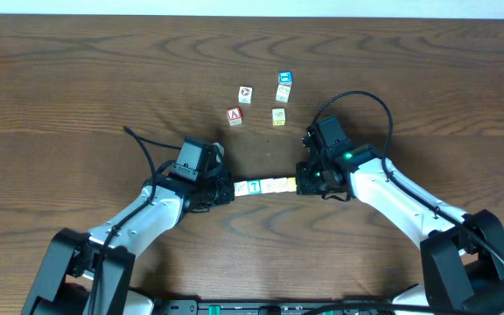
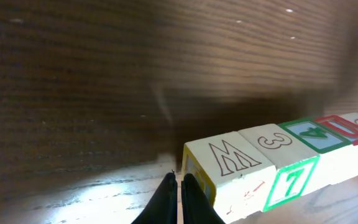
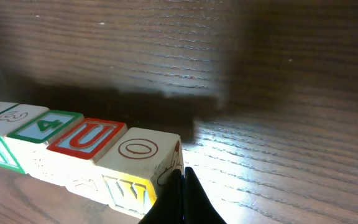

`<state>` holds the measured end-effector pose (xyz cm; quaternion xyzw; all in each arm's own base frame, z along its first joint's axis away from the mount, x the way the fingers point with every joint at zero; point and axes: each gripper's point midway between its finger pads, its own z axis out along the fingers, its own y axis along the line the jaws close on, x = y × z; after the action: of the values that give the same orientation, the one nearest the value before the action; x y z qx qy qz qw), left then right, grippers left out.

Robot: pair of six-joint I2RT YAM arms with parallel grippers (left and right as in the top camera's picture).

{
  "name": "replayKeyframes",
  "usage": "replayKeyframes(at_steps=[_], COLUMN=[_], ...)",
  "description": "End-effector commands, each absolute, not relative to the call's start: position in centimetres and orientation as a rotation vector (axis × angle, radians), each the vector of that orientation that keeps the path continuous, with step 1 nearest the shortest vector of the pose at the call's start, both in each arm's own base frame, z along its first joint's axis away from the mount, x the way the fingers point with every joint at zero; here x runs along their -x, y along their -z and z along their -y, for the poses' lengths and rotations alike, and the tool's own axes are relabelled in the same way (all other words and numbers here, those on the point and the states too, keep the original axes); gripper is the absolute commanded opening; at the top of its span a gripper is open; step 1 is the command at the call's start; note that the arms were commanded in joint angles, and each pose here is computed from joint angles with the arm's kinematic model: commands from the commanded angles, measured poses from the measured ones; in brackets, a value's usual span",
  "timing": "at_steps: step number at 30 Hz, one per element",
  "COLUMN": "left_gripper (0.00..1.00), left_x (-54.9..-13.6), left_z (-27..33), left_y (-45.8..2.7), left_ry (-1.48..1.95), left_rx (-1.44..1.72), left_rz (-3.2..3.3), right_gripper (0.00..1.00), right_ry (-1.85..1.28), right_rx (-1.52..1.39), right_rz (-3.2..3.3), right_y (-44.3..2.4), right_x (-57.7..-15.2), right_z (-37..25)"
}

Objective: Lift 5 blocks

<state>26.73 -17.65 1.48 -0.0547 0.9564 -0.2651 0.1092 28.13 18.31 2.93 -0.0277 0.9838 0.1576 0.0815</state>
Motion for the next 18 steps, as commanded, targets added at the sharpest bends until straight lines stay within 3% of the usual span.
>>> replayKeyframes(at_steps=[1, 18], left_gripper=[0.07, 0.08], left_x=[-25.4, -25.6], left_z=[21.7, 20.4], left_y=[-3.7, -2.1], left_ry=[1.025, 0.833], left_rx=[-0.027, -0.003], left_rz=[-2.778, -2.804], right_gripper=[0.01, 0.01], right_ry=[-0.824, -0.715], right_rx=[0.246, 0.217], right_rz=[-2.949, -3.0], right_y=[-4.5, -2.5], right_x=[-25.9, -26.0], right_z=[-24.0, -22.9])
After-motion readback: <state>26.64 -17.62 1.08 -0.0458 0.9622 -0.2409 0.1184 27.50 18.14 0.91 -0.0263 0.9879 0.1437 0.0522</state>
